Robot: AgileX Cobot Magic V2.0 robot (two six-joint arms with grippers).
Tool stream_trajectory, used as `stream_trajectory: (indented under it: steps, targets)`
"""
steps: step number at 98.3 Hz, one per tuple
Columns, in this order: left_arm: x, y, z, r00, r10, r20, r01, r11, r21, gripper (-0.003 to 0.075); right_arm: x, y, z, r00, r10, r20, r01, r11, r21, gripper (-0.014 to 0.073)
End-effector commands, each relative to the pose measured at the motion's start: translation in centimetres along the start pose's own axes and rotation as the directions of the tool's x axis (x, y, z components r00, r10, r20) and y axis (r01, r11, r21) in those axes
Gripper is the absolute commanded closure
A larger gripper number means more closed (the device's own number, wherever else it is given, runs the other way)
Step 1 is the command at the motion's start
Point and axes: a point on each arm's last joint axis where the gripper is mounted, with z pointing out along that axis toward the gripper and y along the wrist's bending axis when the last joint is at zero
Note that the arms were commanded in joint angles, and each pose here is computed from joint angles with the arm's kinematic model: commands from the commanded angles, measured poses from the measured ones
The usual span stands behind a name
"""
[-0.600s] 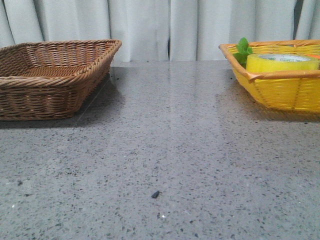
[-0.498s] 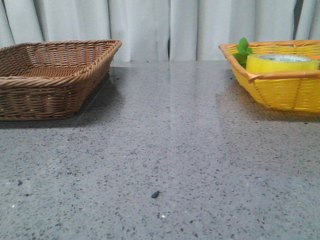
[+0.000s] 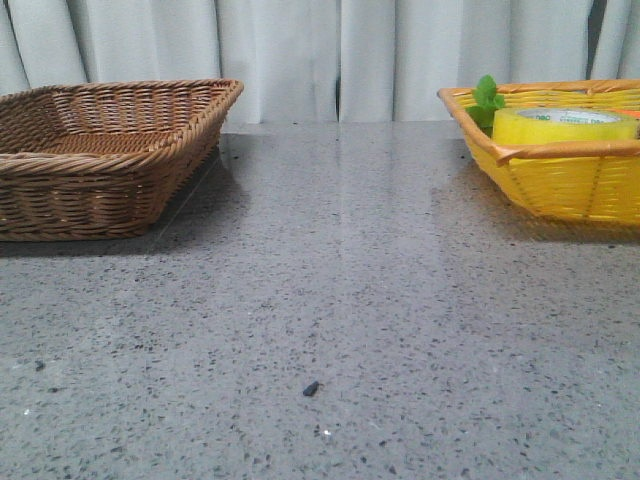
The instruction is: Transfer tape with both arms
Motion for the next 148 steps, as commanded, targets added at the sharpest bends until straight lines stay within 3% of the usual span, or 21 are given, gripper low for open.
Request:
stream_trajectory:
  steps: [1,25,42,59,71,82,99,148]
  targets:
    - [-0.3,0.0,-0.1,0.997,-0.012,0.071,0.011,1.000,0.007,0.0741,0.5,-0.1,0.1,1.000,-0.006,0.017,0.006,1.000,0.011,0.0669]
    - [-0.3,0.0,-0.1,0.997,-0.012,0.071,0.011,1.000,0.007,0.0741,0.4,-0.1,0.1,1.000,-0.006,0.028,0.006,1.000,0.013,0.0669]
    - [-0.4,0.0,-0.1,0.997,0.009,0.078,-0.009,1.000,0.000,0.0741,-0.9,-0.3,0.0,0.986,-0.009,0.166,0.004,0.999,0.036,0.0669]
    - [-1.0,0.0,-0.2,0.988,0.009,0.153,-0.010,1.000,0.004,0.0741,-1.7,-0.4,-0.2,0.967,-0.013,0.256,0.000,0.999,0.050,0.0669]
    - [-1.6,-0.2,-0.3,0.976,-0.062,0.210,0.057,0.998,0.031,0.0741,-2.0,-0.5,-0.3,0.957,-0.013,0.291,-0.003,0.998,0.055,0.0669]
    - [-2.0,-0.1,-0.4,0.966,-0.065,0.252,0.058,0.998,0.034,0.0741,-2.2,-0.5,-0.4,0.947,0.059,0.315,-0.073,0.997,0.035,0.0669]
    - [-2.9,-0.1,-0.7,0.928,-0.132,0.347,0.118,0.991,0.062,0.0741,-2.3,-0.5,-0.4,0.943,0.094,0.321,-0.107,0.994,0.024,0.0669]
    - [-2.8,-0.1,-0.7,0.917,-0.211,0.339,0.193,0.977,0.088,0.0741,-2.2,-0.5,-0.4,0.935,0.154,0.318,-0.164,0.987,0.003,0.0669]
